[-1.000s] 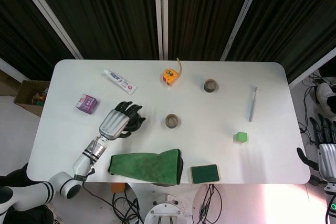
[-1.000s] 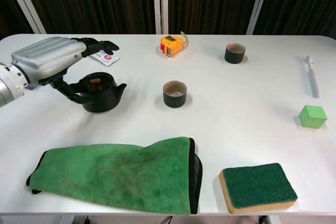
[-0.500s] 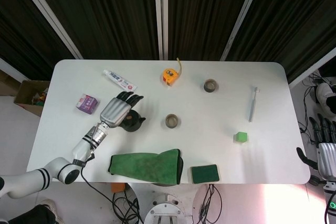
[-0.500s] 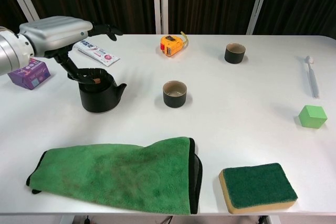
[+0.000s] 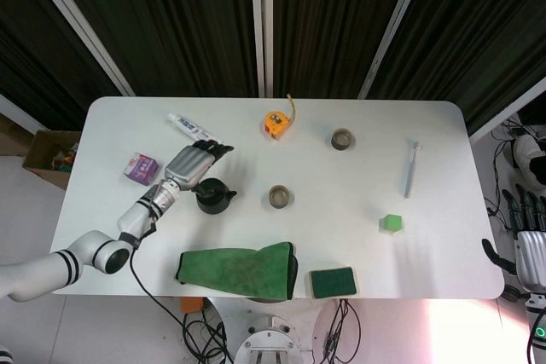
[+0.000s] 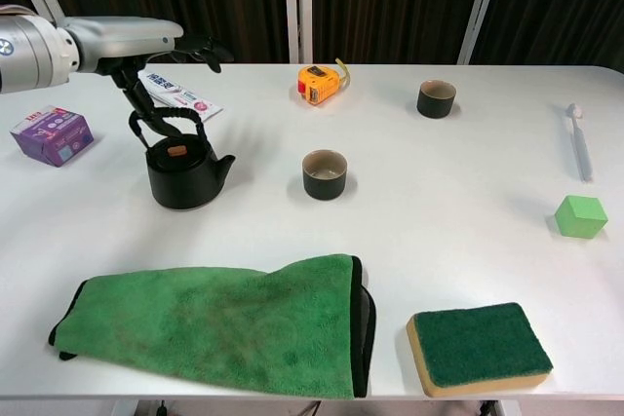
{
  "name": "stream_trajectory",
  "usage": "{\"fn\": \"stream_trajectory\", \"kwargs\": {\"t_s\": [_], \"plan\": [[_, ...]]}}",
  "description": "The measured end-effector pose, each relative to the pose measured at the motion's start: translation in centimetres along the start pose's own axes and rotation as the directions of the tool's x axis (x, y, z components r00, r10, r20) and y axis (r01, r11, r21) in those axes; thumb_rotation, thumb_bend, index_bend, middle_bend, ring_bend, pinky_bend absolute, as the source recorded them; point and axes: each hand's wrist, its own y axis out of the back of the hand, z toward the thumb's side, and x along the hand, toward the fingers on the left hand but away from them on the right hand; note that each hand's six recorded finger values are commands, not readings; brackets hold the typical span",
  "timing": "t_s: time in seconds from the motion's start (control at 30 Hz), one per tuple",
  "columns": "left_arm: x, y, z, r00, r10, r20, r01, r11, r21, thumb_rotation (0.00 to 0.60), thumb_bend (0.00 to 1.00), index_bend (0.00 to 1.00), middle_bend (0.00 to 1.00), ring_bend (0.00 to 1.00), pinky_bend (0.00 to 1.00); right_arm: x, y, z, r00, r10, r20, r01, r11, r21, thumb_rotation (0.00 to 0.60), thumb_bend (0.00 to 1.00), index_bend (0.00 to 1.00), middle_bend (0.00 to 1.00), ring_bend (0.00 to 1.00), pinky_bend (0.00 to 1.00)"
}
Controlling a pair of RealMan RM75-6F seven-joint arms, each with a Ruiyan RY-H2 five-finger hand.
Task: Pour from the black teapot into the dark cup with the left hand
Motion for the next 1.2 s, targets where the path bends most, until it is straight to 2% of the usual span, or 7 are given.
{"fn": "stream_trajectory", "kwargs": {"t_s": [0.27,0.43,0.57,0.7,0.83,0.93,1.2], "plan": [[1.1,1.1,-1.0,0.999,-0.037,-0.027,0.036,0.999,-0.035,0.6,0.13,0.1,0.14,0.09,0.15,-0.1,-0.1,0.1,1.0,0.002,0.0,-0.002,1.0,0.002,0.6,0.23,0.0,0.0,0.0,0.0],[0.9,0.9,-1.1,0.998,-0.064,-0.024,0.063,0.997,-0.034,0.6,0.13,0.1,0.14,0.09,0.15,-0.1,-0.3,0.1,1.0,0.01,0.002,-0.01,1.0,0.003,0.6,0.23,0.0,0.0,0.0,0.0],[0.5,0.6,-1.0,0.995,-0.102,-0.019,0.101,0.994,-0.047,0.599,0.13,0.17,0.21,0.13,0.19,-0.1,-0.5,0.1,1.0,0.012,0.0,-0.012,1.0,0.003,0.6,0.23,0.0,0.0,0.0,0.0],[0.1,0.8,-0.7,0.996,-0.093,-0.012,0.092,0.994,-0.057,0.596,0.13,0.26,0.3,0.21,0.23,-0.2,-0.6,0.1,1.0,0.015,-0.001,-0.015,1.0,0.003,0.6,0.23,0.0,0.0,0.0,0.0],[-0.3,0.5,-0.2,0.995,-0.095,-0.001,0.095,0.993,-0.075,0.522,0.13,0.32,0.36,0.3,0.26,-0.1,-0.7,0.2,1.0,0.017,-0.005,-0.017,1.0,0.001,0.6,0.23,0.0,0.0,0.0,0.0],[-0.3,0.2,-0.2,0.994,-0.105,-0.006,0.104,0.991,-0.081,0.465,0.12,0.34,0.38,0.31,0.28,-0.1,-0.6,0.2,1.0,0.014,-0.004,-0.014,1.0,-0.001,0.6,0.23,0.0,0.0,0.0,0.0],[-0.3,-0.4,0.3,0.995,-0.098,-0.005,0.097,0.99,-0.104,0.448,0.12,0.36,0.42,0.35,0.28,0.0,-0.8,0.1,1.0,0.028,0.0,-0.028,1.0,-0.001,0.6,0.23,0.0,0.0,0.0,0.0]]}}
